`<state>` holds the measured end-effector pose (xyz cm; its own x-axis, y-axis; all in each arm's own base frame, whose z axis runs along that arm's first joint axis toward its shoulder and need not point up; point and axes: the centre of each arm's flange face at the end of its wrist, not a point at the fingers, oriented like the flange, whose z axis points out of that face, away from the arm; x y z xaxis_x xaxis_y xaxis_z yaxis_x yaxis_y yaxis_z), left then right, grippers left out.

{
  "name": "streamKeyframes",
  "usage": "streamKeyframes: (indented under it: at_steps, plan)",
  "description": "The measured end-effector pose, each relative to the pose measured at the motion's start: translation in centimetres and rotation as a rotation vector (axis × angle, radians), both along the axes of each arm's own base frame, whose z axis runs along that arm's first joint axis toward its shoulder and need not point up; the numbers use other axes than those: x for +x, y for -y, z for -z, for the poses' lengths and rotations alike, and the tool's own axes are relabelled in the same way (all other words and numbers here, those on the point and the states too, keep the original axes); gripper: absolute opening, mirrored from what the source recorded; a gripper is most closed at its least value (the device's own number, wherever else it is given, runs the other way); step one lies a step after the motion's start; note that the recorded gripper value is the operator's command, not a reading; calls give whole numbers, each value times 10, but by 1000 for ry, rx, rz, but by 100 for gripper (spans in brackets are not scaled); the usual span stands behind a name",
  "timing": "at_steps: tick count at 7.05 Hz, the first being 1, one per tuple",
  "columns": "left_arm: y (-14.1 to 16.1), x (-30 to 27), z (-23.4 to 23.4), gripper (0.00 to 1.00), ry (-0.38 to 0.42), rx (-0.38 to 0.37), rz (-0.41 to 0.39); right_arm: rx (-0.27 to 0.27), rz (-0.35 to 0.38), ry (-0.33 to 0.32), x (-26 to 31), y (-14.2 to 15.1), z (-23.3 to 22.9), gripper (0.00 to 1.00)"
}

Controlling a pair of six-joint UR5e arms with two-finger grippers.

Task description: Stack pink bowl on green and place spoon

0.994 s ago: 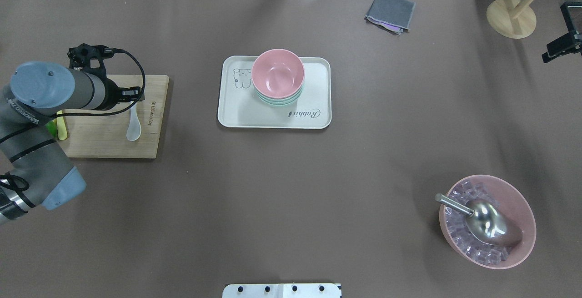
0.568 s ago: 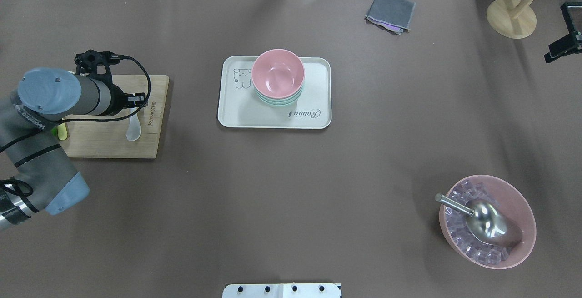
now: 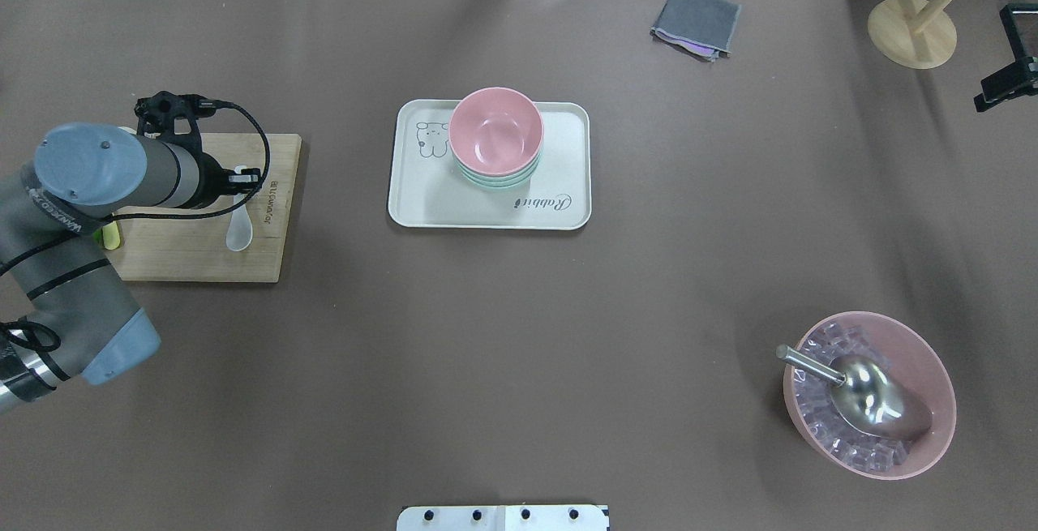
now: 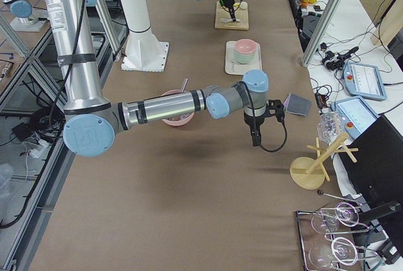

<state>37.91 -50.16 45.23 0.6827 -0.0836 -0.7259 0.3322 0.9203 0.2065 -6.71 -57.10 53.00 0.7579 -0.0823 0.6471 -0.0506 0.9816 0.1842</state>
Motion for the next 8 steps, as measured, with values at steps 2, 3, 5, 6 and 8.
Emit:
streamKeyframes:
  at_steps: [2,3,5,6,8]
  plan:
    - [0,-1,3,0,-4,3,1,-1,-2,-4,0,0,-1,100]
    - [-1,-2,9,0,-14,9,0,-2,-2,-4,0,0,-2,100]
    - [-2,-4,38,0,-50,32,3,-8,13,-4,1,-5,-10,100]
    - [5,-2,58,0,-69,29,21,-12,31,-24,4,-14,-26,100]
    - [29,19,136,0,-94,-32,83,-11,68,-80,18,-34,-57,100]
